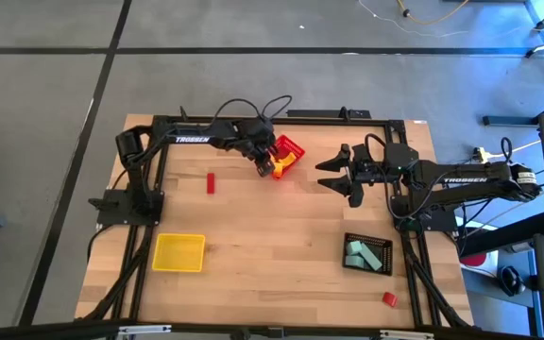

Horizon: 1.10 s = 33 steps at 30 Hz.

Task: Sort & place blocks by color
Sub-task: Put the yellow block into the red bin, then put the top right red block into the yellow bin

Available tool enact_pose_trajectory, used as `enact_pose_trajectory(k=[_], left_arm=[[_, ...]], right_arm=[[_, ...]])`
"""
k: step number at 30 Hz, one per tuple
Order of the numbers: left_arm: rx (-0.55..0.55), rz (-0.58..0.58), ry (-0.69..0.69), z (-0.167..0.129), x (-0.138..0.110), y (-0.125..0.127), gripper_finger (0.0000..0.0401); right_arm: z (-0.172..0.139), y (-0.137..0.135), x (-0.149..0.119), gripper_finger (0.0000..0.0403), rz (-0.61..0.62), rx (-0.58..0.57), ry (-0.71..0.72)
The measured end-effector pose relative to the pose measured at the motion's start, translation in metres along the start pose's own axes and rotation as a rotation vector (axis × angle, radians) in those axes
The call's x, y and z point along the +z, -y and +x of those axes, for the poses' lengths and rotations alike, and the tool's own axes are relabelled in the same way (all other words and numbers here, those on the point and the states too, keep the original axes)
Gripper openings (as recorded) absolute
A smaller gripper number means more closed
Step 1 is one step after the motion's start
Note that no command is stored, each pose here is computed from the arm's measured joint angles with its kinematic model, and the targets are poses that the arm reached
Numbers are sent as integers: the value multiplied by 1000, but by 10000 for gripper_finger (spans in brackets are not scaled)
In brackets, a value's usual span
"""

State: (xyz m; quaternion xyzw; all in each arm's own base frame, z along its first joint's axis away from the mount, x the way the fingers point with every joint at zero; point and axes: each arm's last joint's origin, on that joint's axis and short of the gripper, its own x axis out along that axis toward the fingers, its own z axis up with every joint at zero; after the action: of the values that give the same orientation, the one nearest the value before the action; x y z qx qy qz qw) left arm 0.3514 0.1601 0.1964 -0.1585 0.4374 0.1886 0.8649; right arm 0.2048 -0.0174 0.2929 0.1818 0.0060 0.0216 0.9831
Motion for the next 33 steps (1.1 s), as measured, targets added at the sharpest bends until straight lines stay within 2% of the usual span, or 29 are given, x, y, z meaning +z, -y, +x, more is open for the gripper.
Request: enact_pose_trajectory(k=[5, 11, 19, 23, 27, 33], left_arm=[[20, 85, 1, 0, -1, 6, 109], [24, 105, 28, -10, 3, 6, 148], [51, 60, 180, -85, 17, -8, 173], [-7, 18, 282, -129, 16, -5, 172], [-61, 5, 425, -161, 3, 4, 172], [-177, -35, 663, -184, -49, 21, 171]], right_arm=[[0, 0, 0, 254, 0, 0, 0], [0, 0, 0, 254, 0, 0, 1], [0, 0, 0, 254, -4, -1, 1], [0, 0, 0, 254, -1, 0, 1], [0, 0, 0, 254, -3, -1, 2], [0, 0, 1, 254, 28, 2, 7]])
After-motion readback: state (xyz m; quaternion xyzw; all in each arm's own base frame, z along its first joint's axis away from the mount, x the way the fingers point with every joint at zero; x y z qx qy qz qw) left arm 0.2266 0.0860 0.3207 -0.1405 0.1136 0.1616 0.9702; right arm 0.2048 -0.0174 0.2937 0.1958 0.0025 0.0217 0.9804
